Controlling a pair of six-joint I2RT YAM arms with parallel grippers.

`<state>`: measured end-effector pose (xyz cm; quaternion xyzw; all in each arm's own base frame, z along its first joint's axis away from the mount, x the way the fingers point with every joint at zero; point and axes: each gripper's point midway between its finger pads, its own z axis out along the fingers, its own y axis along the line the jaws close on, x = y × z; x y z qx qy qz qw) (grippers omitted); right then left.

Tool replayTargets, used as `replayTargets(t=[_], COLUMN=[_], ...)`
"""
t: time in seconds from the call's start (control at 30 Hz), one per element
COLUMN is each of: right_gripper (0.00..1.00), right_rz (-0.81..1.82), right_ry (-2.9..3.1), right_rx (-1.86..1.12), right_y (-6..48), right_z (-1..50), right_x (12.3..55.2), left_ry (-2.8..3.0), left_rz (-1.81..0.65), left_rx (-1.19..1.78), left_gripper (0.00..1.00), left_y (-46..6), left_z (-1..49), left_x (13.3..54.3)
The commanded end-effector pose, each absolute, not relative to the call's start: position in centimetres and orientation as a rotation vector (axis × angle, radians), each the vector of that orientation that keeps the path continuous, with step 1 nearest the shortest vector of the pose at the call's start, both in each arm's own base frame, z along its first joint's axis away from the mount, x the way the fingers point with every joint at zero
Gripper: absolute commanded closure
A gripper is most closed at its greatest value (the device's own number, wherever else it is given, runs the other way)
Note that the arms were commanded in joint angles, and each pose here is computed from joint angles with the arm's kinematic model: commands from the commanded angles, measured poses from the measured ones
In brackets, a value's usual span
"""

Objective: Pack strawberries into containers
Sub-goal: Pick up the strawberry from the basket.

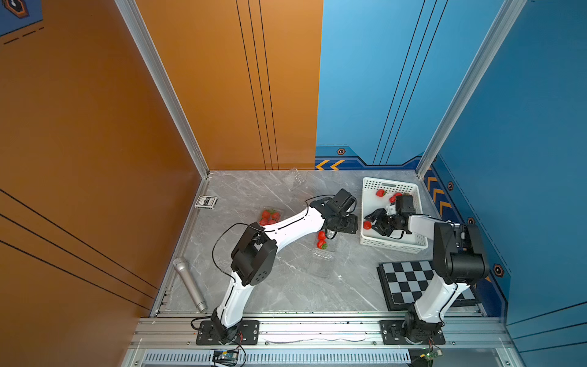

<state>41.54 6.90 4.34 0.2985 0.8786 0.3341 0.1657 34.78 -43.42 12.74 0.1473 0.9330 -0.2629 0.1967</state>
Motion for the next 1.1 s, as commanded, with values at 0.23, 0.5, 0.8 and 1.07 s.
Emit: replayTargets(t=[0.23, 0.5, 0.8, 1.07], right_gripper=[0.45, 0.45, 0.49, 0.58], right_rz=[0.974, 0.951, 0.956, 0.955], right_ry=[2.554, 2.589, 2.624, 2.628], right_rx=[0.822, 0.793, 0.794, 0.808], right_y=[8.4, 8.3, 8.8, 8.9], right_z=[3.4, 3.5, 1.9, 1.2], right_x=[40.3, 39.0, 39.0, 39.2], left_ry=[2.645, 2.650, 2.651, 2.644], left_rz=[-0.740, -0.746, -0.747, -0.747], left_rx=[0.436, 0.438, 0.442, 0.439], left_gripper=[0.42, 0.42, 0.42, 0.43], left_y=[-43.5, -43.8, -43.9, -43.7], left_z=[11.7, 11.4, 11.3, 11.7], left_x=[35.0, 35.1, 35.1, 35.2])
